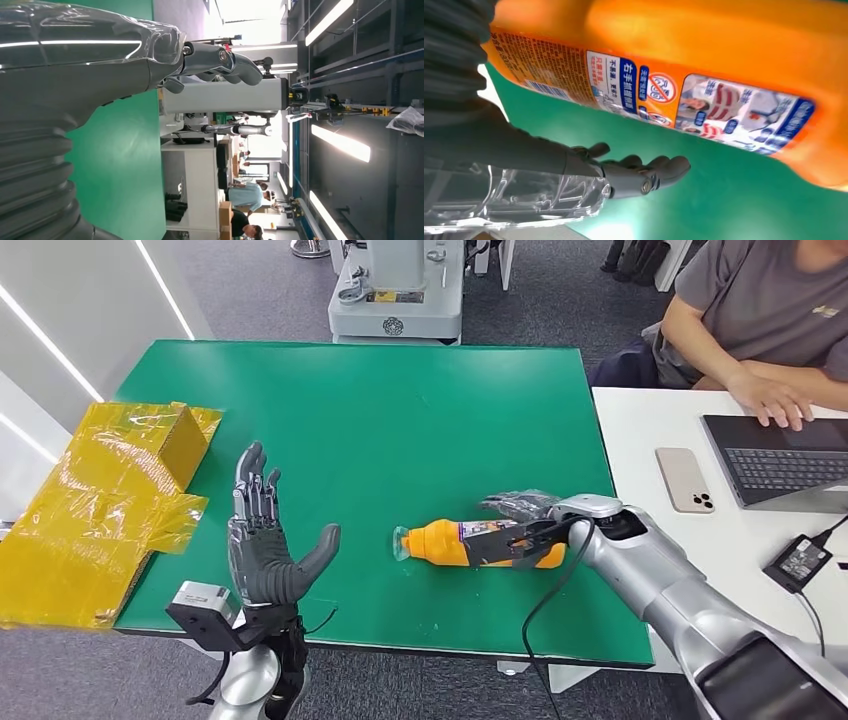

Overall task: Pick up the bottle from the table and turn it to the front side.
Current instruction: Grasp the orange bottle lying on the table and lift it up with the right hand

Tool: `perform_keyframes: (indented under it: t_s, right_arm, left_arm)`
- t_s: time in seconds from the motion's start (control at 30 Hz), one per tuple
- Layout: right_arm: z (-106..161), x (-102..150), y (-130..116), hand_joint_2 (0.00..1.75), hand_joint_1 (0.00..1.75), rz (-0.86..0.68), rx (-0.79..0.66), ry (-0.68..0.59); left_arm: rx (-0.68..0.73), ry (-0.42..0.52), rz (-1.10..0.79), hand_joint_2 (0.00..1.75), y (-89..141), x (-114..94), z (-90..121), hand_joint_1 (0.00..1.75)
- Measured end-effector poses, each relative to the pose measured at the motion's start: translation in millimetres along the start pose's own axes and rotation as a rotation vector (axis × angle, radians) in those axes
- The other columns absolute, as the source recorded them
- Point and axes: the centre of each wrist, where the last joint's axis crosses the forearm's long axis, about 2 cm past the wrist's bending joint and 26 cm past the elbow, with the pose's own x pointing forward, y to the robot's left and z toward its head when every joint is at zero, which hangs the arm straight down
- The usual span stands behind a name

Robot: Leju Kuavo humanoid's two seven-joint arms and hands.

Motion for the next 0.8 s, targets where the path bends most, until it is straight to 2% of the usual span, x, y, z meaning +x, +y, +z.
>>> perform_keyframes:
  t_s: [0.53,0.67,0.8]
  right_arm:
    - [1,-18,13,1.75,0.0,-0.026,0.076,0.08]
    - [1,-21,15,1.75,1.75,-0.029,0.059,0.087]
    - [1,-23,17,1.75,1.75,-0.023,0.043,0.083]
  left_arm:
    - [0.012,0.009,-0.015,1.75,4,-2,2,0.0]
    - [0.015,0.01,-0.018,1.75,4,-2,2,0.0]
    - [0.018,0.011,-0.02,1.75,5,-3,3,0.0]
